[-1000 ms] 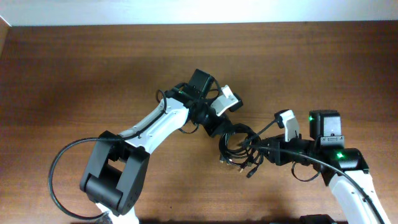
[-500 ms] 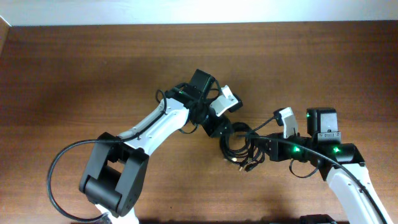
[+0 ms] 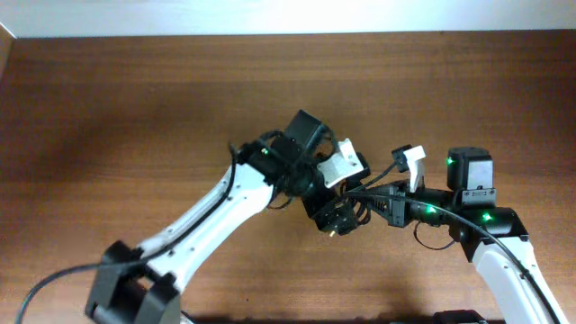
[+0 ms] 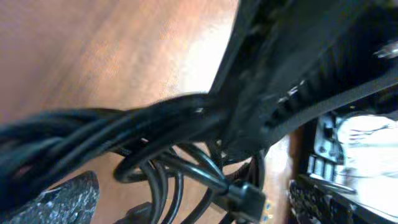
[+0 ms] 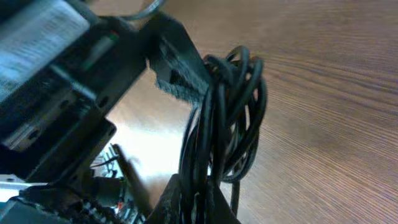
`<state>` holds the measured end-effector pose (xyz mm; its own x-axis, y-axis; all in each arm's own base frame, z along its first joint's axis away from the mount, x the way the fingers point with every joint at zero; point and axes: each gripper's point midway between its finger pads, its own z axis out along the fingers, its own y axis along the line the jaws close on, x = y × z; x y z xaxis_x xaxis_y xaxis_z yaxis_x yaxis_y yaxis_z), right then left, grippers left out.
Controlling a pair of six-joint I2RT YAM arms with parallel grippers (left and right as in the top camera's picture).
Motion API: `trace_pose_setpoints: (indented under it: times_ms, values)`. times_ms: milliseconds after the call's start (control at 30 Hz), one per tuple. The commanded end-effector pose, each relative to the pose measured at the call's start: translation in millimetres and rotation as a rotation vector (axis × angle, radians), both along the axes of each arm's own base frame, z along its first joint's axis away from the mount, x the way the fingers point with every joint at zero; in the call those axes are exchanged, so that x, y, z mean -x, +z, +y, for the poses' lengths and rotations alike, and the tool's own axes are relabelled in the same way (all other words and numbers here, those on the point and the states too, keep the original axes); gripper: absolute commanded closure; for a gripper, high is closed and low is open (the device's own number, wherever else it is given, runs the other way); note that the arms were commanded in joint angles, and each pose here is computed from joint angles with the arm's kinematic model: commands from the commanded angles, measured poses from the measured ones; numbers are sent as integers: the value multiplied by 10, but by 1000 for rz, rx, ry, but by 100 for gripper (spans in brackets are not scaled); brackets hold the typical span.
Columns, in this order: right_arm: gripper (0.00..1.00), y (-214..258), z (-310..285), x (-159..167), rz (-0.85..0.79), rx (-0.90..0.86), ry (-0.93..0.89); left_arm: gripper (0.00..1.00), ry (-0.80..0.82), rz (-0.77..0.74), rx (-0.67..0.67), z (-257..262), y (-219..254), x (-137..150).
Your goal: Untangle cables
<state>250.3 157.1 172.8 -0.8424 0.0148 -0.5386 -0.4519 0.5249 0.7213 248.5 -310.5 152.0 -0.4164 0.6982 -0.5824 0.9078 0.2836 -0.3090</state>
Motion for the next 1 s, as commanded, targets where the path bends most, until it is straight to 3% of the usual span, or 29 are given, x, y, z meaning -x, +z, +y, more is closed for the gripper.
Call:
trace_pose_setpoints:
  times_ms: [0,67,100,200,367,400,433,567,700,767,800,933,967]
  values:
    - [96,269,115,100,-39,-107,86,1,33,-255,-23,25,387,-131]
    - [96,406,170,146,-78,-170,142,1,56,-247,-6,18,448,-122]
    - [96,435,183,173,-80,-188,159,8,48,-227,7,4,461,-80]
    - [96,601,213,305,-188,-265,270,11,-11,-210,120,8,818,193]
    - [96,736,75,304,-204,-343,264,38,16,-323,181,431,1440,595]
    - [96,737,75,304,-204,-343,265,55,24,-326,169,501,1454,646]
    - [96,773,79,325,-215,-360,281,69,22,-303,150,554,1419,709]
    - [96,859,86,376,-232,-402,320,72,71,-116,120,433,1184,699]
    - [96,860,86,377,-232,-403,320,100,271,137,59,214,814,475]
    - [96,859,86,377,-231,-402,320,99,328,216,30,132,632,384]
    - [96,859,86,377,-231,-402,320,76,330,219,27,135,621,377]
    - [96,857,86,378,-229,-403,319,62,329,207,40,113,640,349]
    - [96,857,86,378,-229,-403,319,65,329,207,40,114,640,350]
